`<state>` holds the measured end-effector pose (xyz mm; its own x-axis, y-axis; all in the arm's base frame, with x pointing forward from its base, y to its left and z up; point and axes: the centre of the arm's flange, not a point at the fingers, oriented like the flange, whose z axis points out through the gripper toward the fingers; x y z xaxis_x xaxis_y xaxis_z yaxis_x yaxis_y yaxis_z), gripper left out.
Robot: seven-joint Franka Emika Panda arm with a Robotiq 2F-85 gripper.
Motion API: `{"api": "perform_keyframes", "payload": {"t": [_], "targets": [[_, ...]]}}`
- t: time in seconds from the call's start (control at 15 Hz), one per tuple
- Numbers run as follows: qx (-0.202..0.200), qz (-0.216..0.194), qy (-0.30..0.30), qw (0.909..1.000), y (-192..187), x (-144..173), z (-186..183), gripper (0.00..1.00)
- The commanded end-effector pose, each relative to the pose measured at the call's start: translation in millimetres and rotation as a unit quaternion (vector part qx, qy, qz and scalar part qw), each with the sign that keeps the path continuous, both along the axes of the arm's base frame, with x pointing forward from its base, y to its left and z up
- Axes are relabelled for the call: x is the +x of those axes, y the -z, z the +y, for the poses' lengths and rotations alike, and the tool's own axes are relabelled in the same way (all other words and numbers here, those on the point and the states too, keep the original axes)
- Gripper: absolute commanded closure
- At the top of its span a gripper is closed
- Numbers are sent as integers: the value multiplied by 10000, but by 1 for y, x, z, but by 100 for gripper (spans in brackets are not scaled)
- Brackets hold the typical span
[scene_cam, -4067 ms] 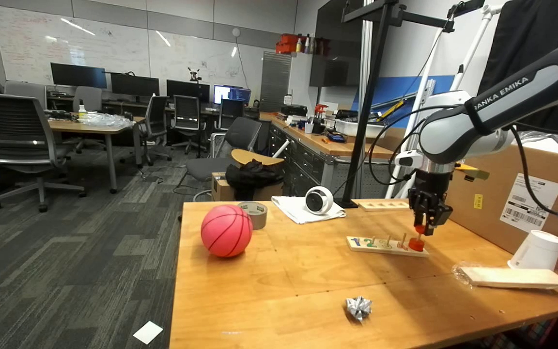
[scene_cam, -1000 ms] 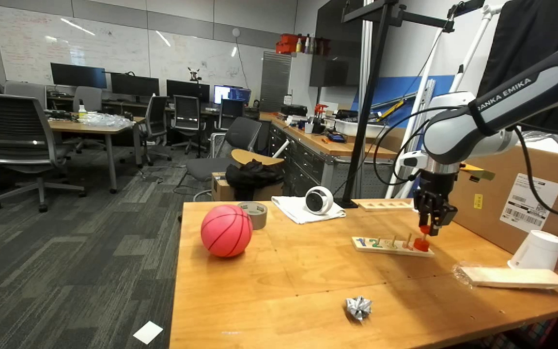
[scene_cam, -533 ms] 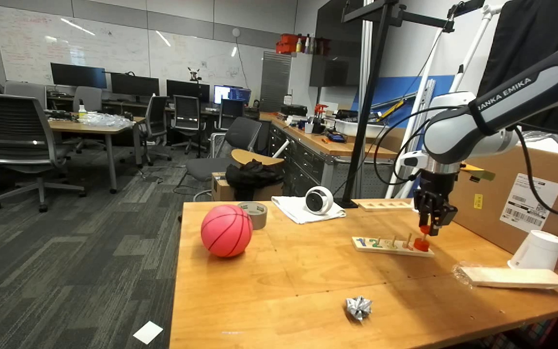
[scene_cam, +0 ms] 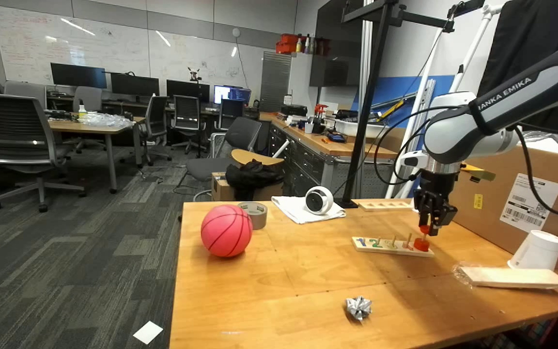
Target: Pick up the orange objects and place them at the end of the wooden object
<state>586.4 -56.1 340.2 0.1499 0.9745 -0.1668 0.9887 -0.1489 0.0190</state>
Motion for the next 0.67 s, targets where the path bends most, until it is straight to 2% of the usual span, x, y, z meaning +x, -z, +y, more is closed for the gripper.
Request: {"api": "perform_keyframes", "payload": {"t": [0.0, 0.6], "targets": [[63, -91, -15, 9999, 5, -3, -4, 83], [100, -151, 13, 9998, 8, -2, -8, 83]]}}
